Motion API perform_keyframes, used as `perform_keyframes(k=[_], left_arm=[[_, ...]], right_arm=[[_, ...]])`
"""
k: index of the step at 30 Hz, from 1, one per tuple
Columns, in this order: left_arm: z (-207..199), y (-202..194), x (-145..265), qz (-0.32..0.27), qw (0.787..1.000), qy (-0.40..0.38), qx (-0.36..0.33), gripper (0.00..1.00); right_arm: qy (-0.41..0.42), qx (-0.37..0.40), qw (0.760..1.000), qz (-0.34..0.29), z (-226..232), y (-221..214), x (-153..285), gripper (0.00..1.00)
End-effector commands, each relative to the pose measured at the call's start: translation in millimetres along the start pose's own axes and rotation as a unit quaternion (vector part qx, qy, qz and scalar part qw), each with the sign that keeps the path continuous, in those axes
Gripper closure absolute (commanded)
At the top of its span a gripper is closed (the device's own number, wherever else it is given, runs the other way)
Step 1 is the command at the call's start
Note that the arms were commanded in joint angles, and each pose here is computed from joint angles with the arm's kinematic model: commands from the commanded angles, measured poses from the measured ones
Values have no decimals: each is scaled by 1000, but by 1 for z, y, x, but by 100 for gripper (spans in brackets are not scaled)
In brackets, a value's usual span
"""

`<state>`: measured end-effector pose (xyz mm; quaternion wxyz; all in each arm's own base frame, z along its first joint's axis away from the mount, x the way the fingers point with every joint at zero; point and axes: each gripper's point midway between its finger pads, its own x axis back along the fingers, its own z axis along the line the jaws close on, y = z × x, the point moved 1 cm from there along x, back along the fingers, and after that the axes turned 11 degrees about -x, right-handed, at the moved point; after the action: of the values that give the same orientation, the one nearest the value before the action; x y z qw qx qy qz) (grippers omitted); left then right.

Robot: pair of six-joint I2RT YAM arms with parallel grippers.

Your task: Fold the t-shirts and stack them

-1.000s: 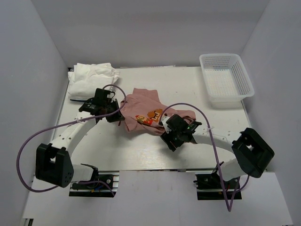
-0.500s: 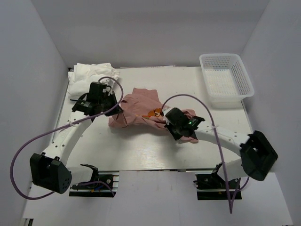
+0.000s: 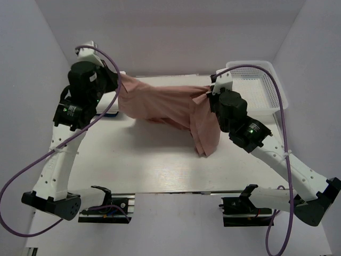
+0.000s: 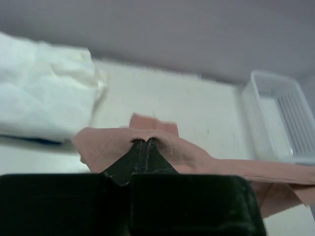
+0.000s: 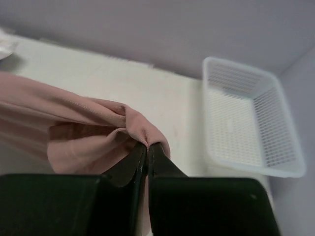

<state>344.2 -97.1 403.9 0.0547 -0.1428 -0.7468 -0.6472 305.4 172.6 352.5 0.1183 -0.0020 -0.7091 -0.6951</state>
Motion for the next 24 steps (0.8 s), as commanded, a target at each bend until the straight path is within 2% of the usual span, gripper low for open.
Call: perform_keyframes(k=[1,4,9,14,17,22,24], left_arm=[[28,74,30,-110,990,86,-10,100],[25,118,45,-178,980,84,-22,100],[17,174,80,-265,962,66,-33,100],[14,223,124,-354,933,58,-32,100],[10,236,133,-384,921,52,-45,100],[19,230,94,-361,927,87,-59,100],[19,220,62,-335,935,97,-68,100]], right_arm=[[-93,-15,989,-111,-40,75,8,100],[-125,-11,974,-186,-62,124,22,100],[-101,21,961,-258,-71,194,52,100],[-77,41,949,-303,-76,229,79,100],[-62,59,946,-312,-72,240,82,100],[-77,89,951,-286,-65,228,54,100],[-89,99,954,-269,-61,218,31,100]])
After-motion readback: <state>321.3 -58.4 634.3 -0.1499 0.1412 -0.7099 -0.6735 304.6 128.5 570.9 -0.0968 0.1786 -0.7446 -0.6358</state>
